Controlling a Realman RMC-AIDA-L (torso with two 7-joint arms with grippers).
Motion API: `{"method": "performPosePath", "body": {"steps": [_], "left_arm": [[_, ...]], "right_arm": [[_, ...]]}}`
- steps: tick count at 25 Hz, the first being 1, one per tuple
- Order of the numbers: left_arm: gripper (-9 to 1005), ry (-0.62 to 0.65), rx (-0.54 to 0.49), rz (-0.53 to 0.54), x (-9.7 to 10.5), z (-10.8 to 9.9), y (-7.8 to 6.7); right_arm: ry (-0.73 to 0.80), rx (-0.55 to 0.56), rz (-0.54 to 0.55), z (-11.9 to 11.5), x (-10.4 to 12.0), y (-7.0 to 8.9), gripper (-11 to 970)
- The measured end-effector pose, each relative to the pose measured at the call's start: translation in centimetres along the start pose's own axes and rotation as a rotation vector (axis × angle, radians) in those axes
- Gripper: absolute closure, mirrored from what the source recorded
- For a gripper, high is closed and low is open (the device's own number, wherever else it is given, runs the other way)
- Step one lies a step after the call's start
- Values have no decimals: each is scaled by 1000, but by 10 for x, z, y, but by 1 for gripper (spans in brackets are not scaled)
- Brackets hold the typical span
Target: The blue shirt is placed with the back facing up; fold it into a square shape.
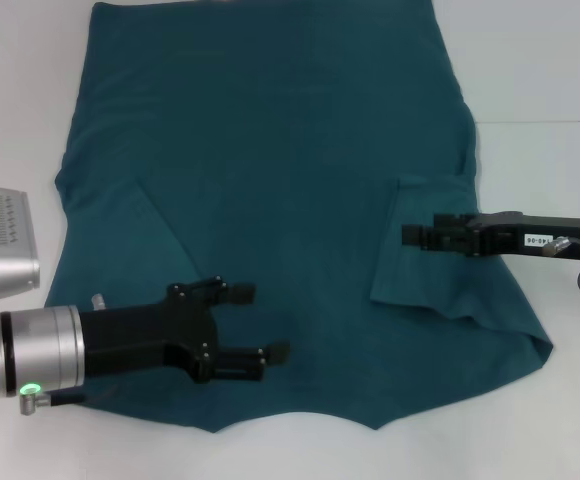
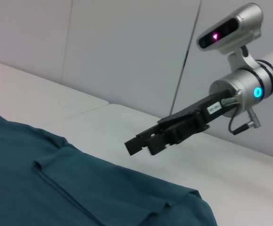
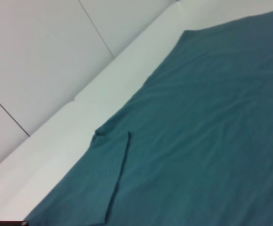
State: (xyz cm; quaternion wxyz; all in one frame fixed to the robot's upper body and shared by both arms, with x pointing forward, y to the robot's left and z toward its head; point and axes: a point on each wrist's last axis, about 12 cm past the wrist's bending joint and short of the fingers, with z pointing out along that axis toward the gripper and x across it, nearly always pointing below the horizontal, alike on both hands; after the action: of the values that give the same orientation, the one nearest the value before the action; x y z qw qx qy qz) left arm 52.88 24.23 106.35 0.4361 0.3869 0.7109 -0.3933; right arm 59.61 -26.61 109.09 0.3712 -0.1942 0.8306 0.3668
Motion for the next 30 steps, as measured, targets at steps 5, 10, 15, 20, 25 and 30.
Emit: {"method": "performPosePath", "body": {"steps": [5, 10, 15, 20, 25, 30], "left_arm": [[48, -13, -14, -31, -1, -3, 2], [59, -23, -40, -70, 0, -9, 4], [64, -22, -145, -146, 8, -24, 11], [64, -11, -286, -270, 20, -41, 21], [64, -30, -373, -347, 31, -63, 21], [64, -61, -478, -437, 43, -92, 20]], "right_arm": [[-36, -26, -6, -5, 2, 1, 185], [-95, -23, 8, -9, 9, 0, 63], [-163, -25, 47, -13, 18, 0, 53], [-164, -29, 55, -10, 20, 2, 54], [-166, -30, 63, -8, 20, 3, 55], [-157, -33, 57, -5, 19, 4, 56]]}}
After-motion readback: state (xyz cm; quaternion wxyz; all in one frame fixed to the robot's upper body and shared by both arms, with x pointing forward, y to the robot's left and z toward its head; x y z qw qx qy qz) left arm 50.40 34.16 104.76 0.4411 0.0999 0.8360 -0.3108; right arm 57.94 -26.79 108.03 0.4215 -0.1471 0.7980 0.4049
